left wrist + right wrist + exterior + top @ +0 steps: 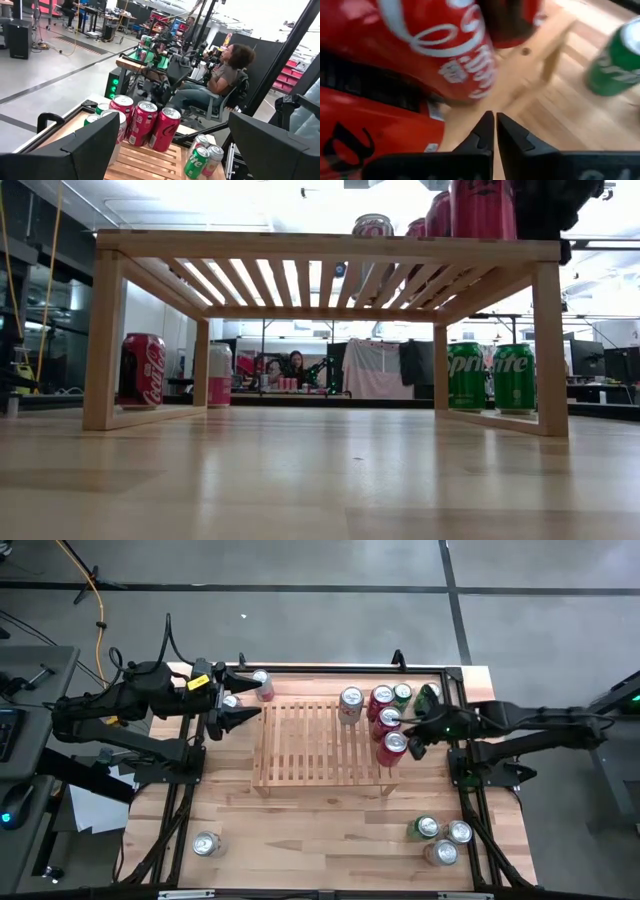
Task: Place canned beverage on shelf
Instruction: Put the bottom left silver soda can on the shelf
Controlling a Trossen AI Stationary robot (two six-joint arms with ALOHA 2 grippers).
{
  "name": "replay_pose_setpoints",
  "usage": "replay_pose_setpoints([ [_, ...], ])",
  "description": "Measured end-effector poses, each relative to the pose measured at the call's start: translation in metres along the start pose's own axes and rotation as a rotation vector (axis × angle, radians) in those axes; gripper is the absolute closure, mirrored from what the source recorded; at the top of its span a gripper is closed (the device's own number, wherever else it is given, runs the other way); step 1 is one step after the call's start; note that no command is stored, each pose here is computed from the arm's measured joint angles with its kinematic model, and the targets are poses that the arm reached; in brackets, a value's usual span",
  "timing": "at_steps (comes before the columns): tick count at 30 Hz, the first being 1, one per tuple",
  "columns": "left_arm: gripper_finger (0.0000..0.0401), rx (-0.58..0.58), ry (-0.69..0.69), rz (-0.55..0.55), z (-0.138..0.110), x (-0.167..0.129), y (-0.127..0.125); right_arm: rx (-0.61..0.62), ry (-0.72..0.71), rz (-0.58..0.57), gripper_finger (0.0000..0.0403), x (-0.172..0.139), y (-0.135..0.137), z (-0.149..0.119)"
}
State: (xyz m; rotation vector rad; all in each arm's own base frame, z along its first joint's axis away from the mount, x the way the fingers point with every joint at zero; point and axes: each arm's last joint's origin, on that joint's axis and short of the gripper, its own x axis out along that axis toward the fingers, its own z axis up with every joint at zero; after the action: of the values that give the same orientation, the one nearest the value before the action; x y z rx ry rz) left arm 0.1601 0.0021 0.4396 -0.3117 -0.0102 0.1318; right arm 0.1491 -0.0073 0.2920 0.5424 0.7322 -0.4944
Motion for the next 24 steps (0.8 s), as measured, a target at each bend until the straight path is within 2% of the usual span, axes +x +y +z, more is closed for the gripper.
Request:
replay_pose_setpoints([
  [3, 0.0036, 0.000, 0.000, 0.000, 0.000, 0.000, 0.000, 0.025, -0.044, 0.045, 0.0394, 0.003, 0.005, 0.000],
  [14, 0.0036, 0.000, 0.000, 0.001, 0.000, 0.000, 0.000, 0.013, -0.124, -0.019, 0.0402, -0.002, 0.003, 0.008],
  [24, 0.0036, 0.001, 0.001, 0.001, 0.000, 0.000, 0.000, -0.008, -0.180, 0.016, 0.0403, -0.002, 0.007, 0.014],
])
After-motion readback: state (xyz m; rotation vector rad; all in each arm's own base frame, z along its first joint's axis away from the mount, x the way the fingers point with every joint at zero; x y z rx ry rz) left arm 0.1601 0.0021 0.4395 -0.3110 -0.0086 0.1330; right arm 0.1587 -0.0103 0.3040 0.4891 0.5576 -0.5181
